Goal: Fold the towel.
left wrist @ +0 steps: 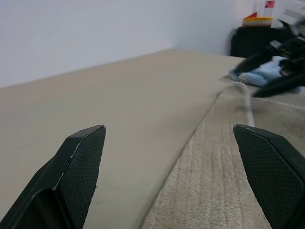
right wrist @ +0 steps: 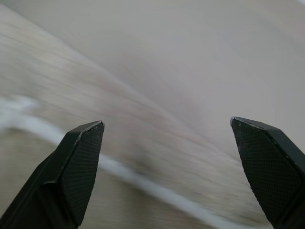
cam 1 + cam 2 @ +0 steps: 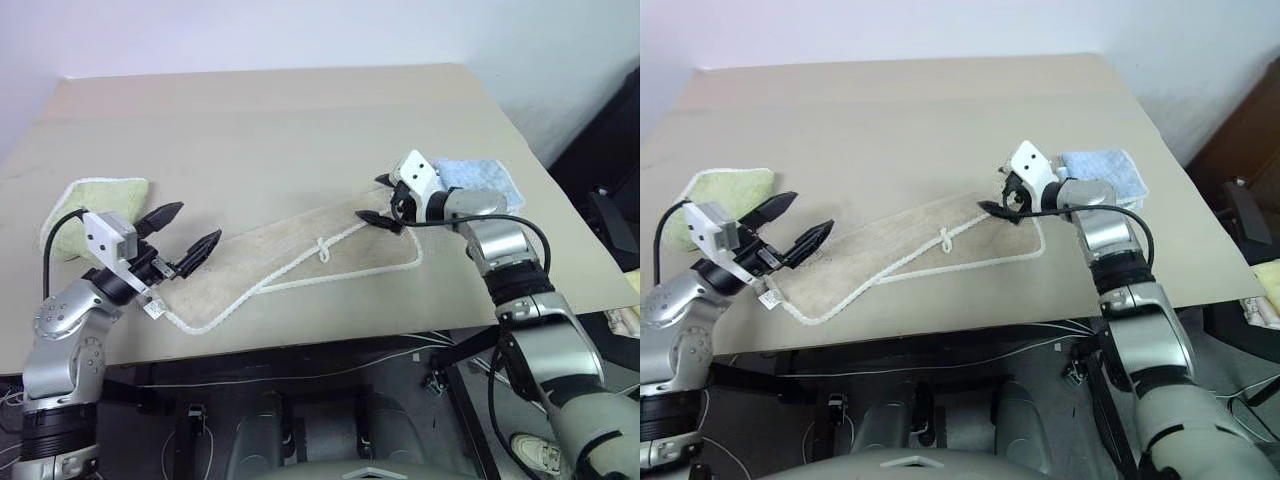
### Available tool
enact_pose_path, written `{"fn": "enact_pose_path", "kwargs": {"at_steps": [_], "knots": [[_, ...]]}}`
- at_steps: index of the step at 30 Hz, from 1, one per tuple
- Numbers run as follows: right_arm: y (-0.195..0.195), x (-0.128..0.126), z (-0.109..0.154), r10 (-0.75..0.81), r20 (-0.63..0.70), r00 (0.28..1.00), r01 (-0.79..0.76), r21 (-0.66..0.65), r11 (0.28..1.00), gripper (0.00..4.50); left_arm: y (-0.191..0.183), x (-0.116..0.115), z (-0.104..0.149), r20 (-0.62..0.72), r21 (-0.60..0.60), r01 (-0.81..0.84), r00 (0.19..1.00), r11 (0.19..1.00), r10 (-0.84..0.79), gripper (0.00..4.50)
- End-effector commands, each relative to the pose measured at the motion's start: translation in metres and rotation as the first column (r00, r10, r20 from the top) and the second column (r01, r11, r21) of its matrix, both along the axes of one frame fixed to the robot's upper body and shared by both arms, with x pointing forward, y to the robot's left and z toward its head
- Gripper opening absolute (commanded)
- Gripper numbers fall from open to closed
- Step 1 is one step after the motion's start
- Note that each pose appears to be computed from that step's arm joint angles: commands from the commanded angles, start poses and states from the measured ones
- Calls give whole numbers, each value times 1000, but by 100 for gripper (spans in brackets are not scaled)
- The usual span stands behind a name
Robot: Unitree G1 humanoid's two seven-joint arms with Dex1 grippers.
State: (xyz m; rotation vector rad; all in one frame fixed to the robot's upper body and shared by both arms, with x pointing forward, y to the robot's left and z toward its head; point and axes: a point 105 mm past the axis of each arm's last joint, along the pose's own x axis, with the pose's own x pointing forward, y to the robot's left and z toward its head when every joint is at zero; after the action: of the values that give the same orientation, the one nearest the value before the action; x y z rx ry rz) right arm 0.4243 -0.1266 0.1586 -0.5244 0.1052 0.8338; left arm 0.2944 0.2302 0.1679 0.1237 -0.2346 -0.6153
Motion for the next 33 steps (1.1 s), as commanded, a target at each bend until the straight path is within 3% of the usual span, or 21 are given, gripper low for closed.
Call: {"fn": "enact_pose_path", "kwargs": {"at_steps": [1, 8, 14, 20, 33], "knots": [[-12, 11, 12, -18, 68, 997, 24, -85, 996, 448, -3, -5, 4, 48, 6, 1, 999, 1000, -1, 450], [-43, 21, 23, -22, 113, 993, 54, -287, 956, 448, -3, -11, -15, 39, -3, -11, 999, 1000, 11, 450], [-58, 22, 22, -15, 115, 993, 58, -382, 922, 448, 6, -16, -30, 30, -2, -21, 999, 1000, 21, 450], [-52, 24, 9, -19, 118, 993, 65, -404, 912, 448, 7, -21, -35, 33, 10, -16, 999, 1000, 16, 450], [-35, 41, 15, -123, 219, 968, 197, -363, 911, 448, 10, -30, -35, 29, 28, -45, 999, 999, 44, 450]]}}
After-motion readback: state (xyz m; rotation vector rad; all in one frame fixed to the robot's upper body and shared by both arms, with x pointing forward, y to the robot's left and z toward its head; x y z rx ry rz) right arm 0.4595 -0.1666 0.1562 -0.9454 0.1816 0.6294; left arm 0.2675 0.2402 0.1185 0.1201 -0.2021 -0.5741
